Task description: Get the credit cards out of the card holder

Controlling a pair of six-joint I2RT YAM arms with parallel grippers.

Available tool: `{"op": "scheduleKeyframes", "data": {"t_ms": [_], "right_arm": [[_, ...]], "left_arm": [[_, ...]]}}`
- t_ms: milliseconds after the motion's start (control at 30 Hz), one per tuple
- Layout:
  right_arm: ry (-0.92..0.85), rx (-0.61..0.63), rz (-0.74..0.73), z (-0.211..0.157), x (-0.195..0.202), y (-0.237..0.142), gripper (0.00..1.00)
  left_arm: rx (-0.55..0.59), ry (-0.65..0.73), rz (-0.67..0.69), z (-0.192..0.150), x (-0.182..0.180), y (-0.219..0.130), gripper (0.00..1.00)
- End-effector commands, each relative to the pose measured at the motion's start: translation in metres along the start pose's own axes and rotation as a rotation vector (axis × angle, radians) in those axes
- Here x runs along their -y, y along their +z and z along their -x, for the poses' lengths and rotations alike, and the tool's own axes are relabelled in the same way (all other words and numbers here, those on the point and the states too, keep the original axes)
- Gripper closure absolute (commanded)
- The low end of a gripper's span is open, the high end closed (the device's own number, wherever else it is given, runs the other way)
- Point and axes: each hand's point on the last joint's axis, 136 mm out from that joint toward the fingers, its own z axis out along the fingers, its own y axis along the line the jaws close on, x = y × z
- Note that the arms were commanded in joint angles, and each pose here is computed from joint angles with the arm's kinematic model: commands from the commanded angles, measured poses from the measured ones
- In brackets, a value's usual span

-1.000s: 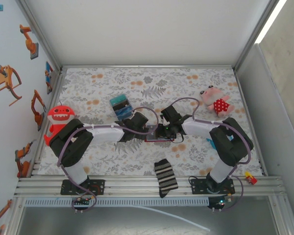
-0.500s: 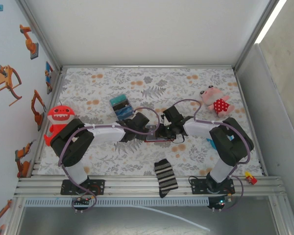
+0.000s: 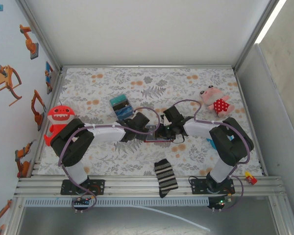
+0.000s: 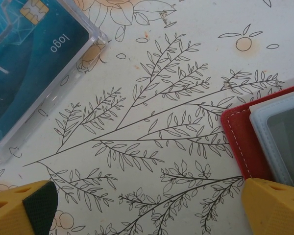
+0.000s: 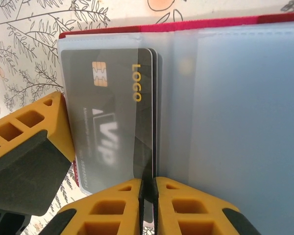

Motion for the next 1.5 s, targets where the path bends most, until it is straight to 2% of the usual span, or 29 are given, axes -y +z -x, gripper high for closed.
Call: {"op": "scheduleKeyframes", "data": {"t_ms": [0,267,500,1133,1467], "right_arm": [[0.017,0.003,0.062,0.001,-0.007,-0.002,0.87],[0.040,0.000,0.103,0.001,-0.005,0.003,0.89],[0.057,0.013,0.121,0.002,-0.002,0.002,1.00],[0.052,0.074,0.047,0.012,0.013,-0.019,1.00],[0.052,0.073,0.063,0.012,0.009,-0.022,1.00]], "left_arm": [[-0.023,0.035,0.010,-0.004,0.002,0.000,0.03],[-0.022,0.035,0.008,-0.002,0.003,-0.001,0.03],[-0.024,0.033,0.016,-0.003,0.002,0.000,0.03],[-0.008,0.036,0.057,-0.001,-0.007,-0.003,0.03],[0.048,0.018,0.043,0.019,-0.006,-0.016,0.03]]}}
